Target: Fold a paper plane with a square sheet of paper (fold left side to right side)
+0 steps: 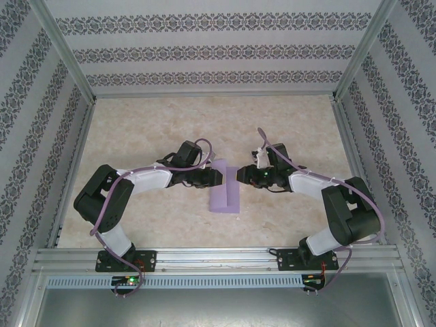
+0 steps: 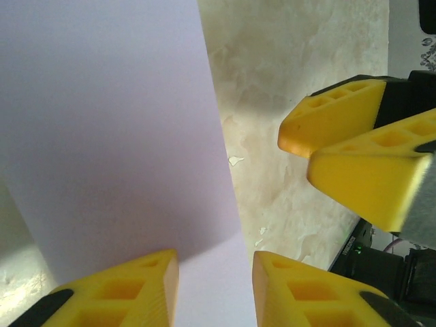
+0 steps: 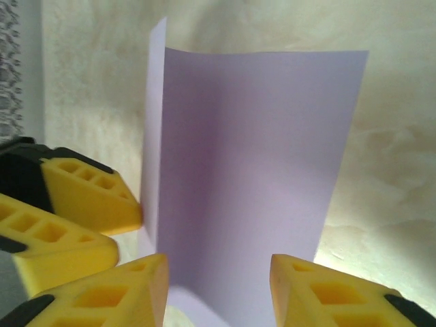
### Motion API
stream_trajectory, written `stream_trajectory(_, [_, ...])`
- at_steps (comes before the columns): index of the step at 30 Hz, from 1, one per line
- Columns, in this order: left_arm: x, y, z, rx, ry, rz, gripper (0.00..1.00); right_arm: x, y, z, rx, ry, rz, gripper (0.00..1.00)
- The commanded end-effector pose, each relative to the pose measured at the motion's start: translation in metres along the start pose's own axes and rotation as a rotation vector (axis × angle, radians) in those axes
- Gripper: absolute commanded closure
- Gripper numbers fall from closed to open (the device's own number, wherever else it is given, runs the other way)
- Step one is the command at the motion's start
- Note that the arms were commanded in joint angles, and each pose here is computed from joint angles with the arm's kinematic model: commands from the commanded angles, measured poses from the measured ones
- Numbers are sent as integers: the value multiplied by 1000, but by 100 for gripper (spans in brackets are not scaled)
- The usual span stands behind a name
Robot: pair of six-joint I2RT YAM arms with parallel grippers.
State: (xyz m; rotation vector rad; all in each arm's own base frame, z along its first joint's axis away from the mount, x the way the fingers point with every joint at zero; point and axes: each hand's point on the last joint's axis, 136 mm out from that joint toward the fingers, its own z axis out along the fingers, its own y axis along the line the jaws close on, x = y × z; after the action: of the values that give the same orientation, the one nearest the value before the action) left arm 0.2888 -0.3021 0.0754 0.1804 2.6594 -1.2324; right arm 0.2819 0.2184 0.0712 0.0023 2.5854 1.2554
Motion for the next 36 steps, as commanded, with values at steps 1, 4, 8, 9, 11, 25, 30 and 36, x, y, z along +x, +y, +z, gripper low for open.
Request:
stream_trajectory(1, [1, -6, 1, -4, 7, 17, 70, -2, 26, 0, -144, 5, -27, 54])
stream_trajectory(4, [1, -5, 2, -4, 6, 13, 72, -3, 29, 6, -170, 8, -16, 54])
stream_trajectory(8, [1, -5, 3, 0, 6, 13, 75, -4, 33, 15, -189, 24, -13, 55])
stream_trajectory(9, [2, -5, 4, 1, 9, 12, 75, -4, 33, 18, -190, 27, -11, 55])
stream_trajectory(11, [2, -5, 4, 3, 9, 11, 76, -3, 33, 23, -189, 33, -5, 56])
stream_trajectory(25, [0, -10, 1, 14, -12, 22, 75, 4, 29, 40, -180, 62, 8, 92])
stream_trajectory(30, [-9, -13, -20, -41, -94, 59, 63, 2, 21, 39, -129, 44, 12, 100])
stream_trajectory(36, [-11, 7, -42, -199, -148, 59, 50, 4, 4, 34, -19, 31, 13, 100])
